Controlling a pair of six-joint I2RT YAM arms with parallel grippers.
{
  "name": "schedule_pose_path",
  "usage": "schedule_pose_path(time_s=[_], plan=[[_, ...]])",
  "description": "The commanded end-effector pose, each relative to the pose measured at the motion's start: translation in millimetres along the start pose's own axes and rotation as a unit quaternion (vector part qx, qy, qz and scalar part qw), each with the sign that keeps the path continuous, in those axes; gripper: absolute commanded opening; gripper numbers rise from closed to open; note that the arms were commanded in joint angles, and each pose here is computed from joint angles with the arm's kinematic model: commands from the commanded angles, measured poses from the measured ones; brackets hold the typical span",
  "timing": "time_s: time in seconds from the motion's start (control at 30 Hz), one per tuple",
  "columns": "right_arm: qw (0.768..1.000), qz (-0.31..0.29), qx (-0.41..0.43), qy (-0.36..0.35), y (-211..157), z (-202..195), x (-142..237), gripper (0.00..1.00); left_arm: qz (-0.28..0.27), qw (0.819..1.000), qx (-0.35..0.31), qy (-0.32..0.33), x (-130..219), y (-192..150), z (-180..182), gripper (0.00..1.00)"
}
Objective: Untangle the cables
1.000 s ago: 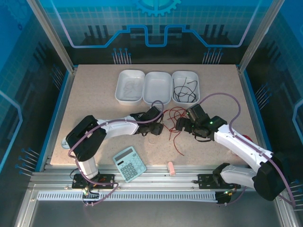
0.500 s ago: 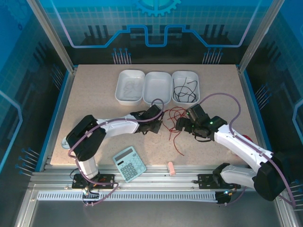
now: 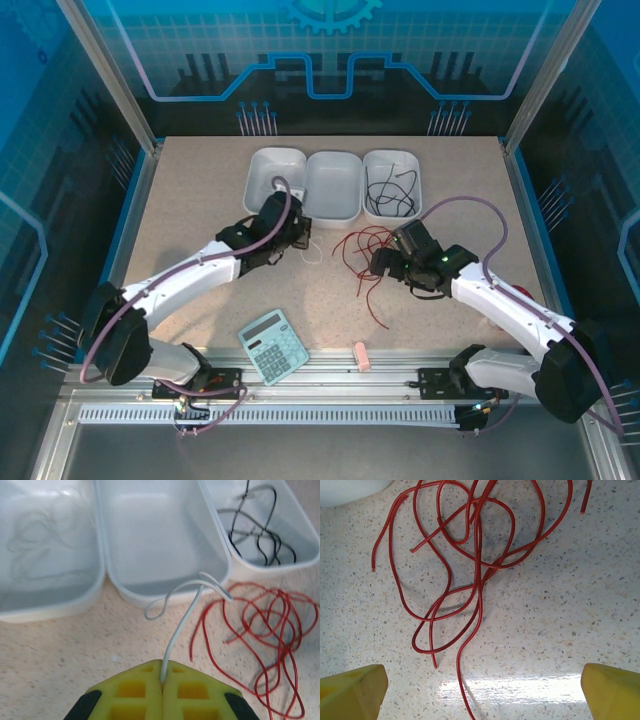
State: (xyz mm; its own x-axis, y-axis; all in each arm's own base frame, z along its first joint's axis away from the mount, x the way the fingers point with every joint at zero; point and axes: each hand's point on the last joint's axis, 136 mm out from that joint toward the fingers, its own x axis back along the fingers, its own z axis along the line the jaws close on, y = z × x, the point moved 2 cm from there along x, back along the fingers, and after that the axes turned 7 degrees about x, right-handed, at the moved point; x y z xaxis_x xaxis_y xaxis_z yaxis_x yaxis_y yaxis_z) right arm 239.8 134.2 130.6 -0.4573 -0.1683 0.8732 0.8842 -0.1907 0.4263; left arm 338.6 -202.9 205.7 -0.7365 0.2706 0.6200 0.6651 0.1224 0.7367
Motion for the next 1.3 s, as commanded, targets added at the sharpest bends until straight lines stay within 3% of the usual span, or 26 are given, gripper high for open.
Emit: schedule_pose_path(time_s=[0.0, 0.27, 0.53, 1.0, 1.27], plan=[[1.000, -0.001, -0.016, 0.000, 3.7, -0.7, -2.4, 1.00, -0.062, 0.998, 0.001, 0.001, 20.9, 46.1, 7.4, 0.00], [1.000, 0.005, -0.013, 0.010, 9.8, 8.9, -4.6, 1.00, -0.130, 0.991, 0.013, 0.030, 1.5, 113.8, 45.0, 0.00], [1.000, 0.012, -0.015, 0.014, 10.2, 12.6, -6.7, 1.00, -0.117, 0.992, 0.035, 0.035, -61.8, 146.0, 81.1, 0.00], [1.000, 0.021, -0.020, 0.013, 4.9, 11.0, -9.2, 1.00, -0.027, 0.994, 0.075, 0.078, -147.4, 121.9, 135.5, 0.01], [1.000, 0.020, -0.020, 0.012, 5.0, 10.7, -8.9, 1.00, -0.001, 0.991, 0.089, 0.097, -161.3, 102.3, 149.6, 0.16]])
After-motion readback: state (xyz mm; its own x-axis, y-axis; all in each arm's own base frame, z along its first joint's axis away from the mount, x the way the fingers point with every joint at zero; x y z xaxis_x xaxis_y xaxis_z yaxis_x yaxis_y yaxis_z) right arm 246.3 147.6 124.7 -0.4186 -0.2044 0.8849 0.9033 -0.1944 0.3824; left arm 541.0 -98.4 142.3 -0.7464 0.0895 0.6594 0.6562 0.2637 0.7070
